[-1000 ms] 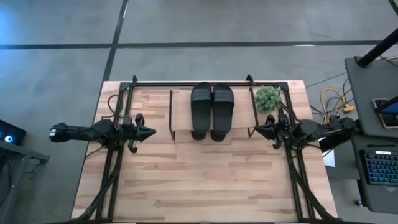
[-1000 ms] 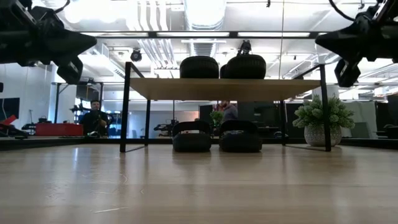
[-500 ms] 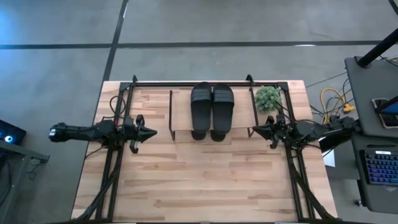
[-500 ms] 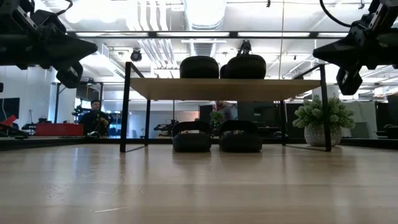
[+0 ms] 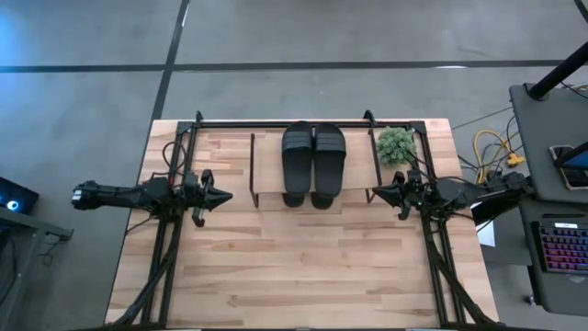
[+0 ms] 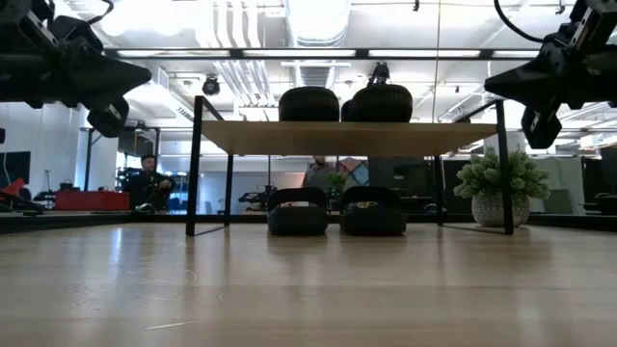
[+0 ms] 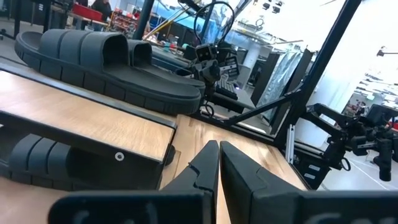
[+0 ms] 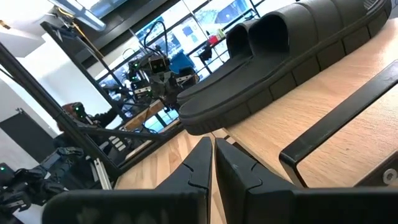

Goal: Pick and place slides into the shelf
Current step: Return to Home Position

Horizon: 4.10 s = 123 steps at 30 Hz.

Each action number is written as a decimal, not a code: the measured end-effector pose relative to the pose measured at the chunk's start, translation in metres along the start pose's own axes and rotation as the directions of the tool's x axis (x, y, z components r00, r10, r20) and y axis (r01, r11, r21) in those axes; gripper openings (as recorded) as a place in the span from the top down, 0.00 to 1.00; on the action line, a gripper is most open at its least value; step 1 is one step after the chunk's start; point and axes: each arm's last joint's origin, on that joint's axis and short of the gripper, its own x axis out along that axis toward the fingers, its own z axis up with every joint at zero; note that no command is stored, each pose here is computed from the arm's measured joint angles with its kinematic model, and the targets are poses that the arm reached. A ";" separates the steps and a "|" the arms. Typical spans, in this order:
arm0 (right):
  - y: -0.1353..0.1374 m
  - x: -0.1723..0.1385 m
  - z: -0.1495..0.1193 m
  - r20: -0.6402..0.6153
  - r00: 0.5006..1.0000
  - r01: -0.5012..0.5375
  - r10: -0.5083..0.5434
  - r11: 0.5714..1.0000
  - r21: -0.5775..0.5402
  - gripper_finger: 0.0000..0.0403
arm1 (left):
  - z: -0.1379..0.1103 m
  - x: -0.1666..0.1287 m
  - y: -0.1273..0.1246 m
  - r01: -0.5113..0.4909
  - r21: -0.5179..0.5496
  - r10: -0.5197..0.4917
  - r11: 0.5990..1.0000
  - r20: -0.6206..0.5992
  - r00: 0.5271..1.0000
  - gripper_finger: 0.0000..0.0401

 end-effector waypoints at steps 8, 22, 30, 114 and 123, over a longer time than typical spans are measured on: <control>0.000 0.000 0.000 0.000 1.000 0.000 0.000 1.000 -0.003 0.97 | 0.000 0.000 0.000 -0.001 0.000 0.001 1.000 -0.001 1.000 1.00; 0.000 0.000 0.000 0.000 1.000 0.000 0.000 1.000 -0.002 0.97 | 0.000 0.000 0.000 0.000 0.000 0.000 1.000 -0.001 1.000 1.00; 0.000 0.000 0.000 0.001 1.000 -0.001 0.001 1.000 -0.002 0.97 | 0.000 0.000 0.000 -0.001 0.000 0.001 1.000 -0.002 1.000 1.00; -0.003 0.001 0.009 -0.075 0.973 -0.215 0.219 0.975 0.051 0.97 | 0.000 0.000 0.000 0.000 0.130 0.000 0.992 0.001 1.000 1.00; -0.003 0.001 0.009 -0.075 0.973 -0.216 0.219 0.975 0.051 0.97 | 0.000 0.000 0.000 0.000 0.130 0.000 0.992 0.000 1.000 1.00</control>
